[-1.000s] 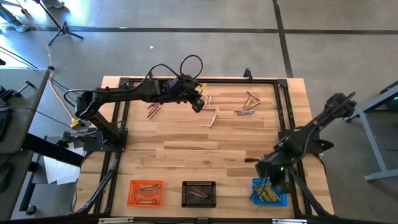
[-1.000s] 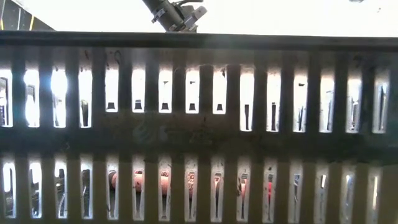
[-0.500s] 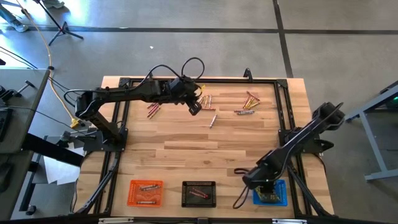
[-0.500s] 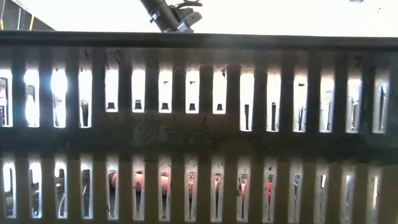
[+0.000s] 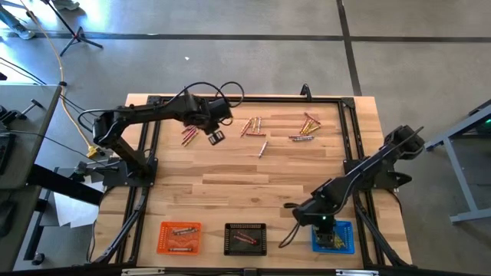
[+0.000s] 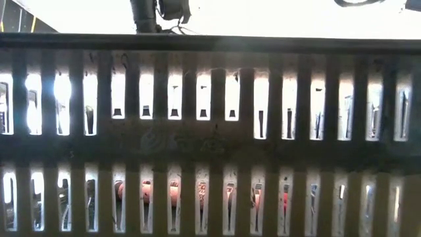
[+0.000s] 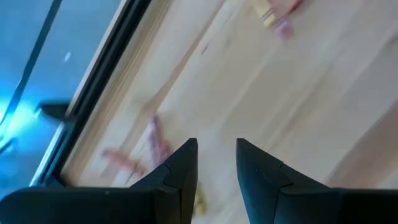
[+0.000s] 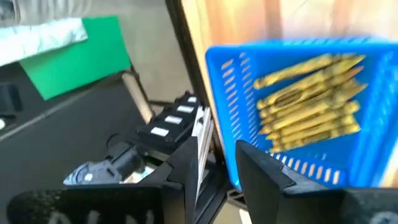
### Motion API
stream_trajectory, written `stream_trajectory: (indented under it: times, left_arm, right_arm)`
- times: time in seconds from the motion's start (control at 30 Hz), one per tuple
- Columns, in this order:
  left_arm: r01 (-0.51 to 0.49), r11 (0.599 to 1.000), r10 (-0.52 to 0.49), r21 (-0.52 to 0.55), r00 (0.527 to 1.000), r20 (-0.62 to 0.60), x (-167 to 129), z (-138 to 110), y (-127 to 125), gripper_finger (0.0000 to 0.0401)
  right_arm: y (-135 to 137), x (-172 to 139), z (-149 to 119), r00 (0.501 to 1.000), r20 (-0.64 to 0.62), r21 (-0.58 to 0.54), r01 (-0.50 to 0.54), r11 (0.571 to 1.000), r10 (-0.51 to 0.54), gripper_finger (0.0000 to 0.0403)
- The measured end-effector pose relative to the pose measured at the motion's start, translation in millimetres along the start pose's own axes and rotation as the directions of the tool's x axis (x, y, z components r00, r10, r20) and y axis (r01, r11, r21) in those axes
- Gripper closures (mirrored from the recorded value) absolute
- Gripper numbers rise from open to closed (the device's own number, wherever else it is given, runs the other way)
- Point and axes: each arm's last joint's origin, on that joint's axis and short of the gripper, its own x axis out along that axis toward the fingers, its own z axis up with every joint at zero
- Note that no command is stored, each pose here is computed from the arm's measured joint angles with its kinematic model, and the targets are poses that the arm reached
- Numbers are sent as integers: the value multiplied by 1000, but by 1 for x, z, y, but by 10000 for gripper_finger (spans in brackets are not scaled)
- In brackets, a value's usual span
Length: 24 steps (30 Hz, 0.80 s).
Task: Sort crayons
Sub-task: Put the red crayon into the black bin
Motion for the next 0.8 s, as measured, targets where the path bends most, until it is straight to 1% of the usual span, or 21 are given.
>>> stream_trajectory:
  times: [0.07, 0.17, 0.27, 0.33, 0.43, 0.5, 0.63, 0.8]
  left_arm:
    - [-18, 1000, 18, -13, 999, -38, 6, -6, 6, 306]
    - [-35, 999, 31, -33, 992, -119, 23, -22, 11, 306]
    - [-32, 998, 18, -60, 975, -220, 44, -46, 14, 306]
    - [-28, 996, 5, -85, 966, -260, 59, -62, 14, 306]
    - [7, 989, -46, -146, 963, -264, 79, -78, 16, 306]
    - [17, 980, -65, -198, 968, -243, 90, -84, 17, 306]
    - [-4, 963, -52, -268, 978, -203, 104, -89, 22, 306]
    - [-51, 951, -19, -306, 975, -220, 111, -94, 30, 306]
  right_arm:
    - [-2, -4, 2, 999, 41, 5, 16, 1000, -16, 309]
    - [-5, -10, 5, 993, 108, 18, 46, 999, -48, 309]
    - [-8, -13, 8, 986, 147, 37, 74, 997, -79, 309]
    - [-10, -14, 8, 983, 154, 46, 93, 995, -100, 309]
    - [-14, -16, 7, 981, 140, 49, 128, 991, -133, 309]
    - [-19, -17, 6, 980, 119, 47, 155, 987, -159, 309]
    - [-29, -24, 5, 976, 79, 42, 202, 979, -205, 309]
    - [-42, -35, 10, 973, 65, 95, 214, 972, -220, 309]
